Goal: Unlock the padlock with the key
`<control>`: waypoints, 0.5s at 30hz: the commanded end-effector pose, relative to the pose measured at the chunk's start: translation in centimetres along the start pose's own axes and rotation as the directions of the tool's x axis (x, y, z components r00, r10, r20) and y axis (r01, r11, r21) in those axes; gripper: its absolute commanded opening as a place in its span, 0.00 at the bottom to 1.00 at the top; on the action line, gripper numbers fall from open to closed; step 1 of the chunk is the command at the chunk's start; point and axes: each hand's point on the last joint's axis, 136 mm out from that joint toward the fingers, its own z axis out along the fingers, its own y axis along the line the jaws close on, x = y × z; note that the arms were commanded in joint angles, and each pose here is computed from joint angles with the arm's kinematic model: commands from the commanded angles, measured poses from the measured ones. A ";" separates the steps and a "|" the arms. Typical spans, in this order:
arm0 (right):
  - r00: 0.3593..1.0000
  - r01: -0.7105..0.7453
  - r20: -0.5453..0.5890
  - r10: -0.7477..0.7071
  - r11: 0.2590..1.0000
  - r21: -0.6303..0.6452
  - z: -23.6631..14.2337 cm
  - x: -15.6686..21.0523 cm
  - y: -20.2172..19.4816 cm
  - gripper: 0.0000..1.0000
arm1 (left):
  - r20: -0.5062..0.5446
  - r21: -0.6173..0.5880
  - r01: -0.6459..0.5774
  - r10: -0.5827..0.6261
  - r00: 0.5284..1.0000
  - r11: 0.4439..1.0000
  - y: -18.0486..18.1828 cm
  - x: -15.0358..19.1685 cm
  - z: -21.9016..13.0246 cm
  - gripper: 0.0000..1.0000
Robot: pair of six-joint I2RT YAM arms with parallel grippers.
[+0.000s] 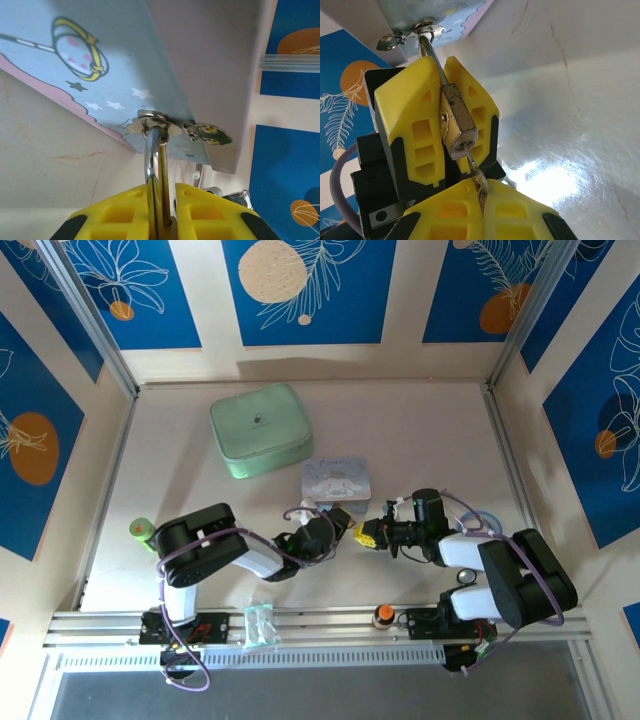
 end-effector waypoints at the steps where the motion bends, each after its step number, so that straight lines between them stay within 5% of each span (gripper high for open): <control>1: 1.000 0.028 0.013 -0.028 1.000 0.001 -0.1 -0.5 0.4 0.00 | -0.001 0.106 0.046 -0.046 0.999 0.993 -3.1 0.5 -0.1 0.00; 15: 0.999 0.023 0.042 -0.023 1.000 -0.004 -0.8 -1.2 0.0 0.00 | 0.002 0.157 0.070 -0.071 0.997 0.985 -4.2 0.4 -0.3 0.00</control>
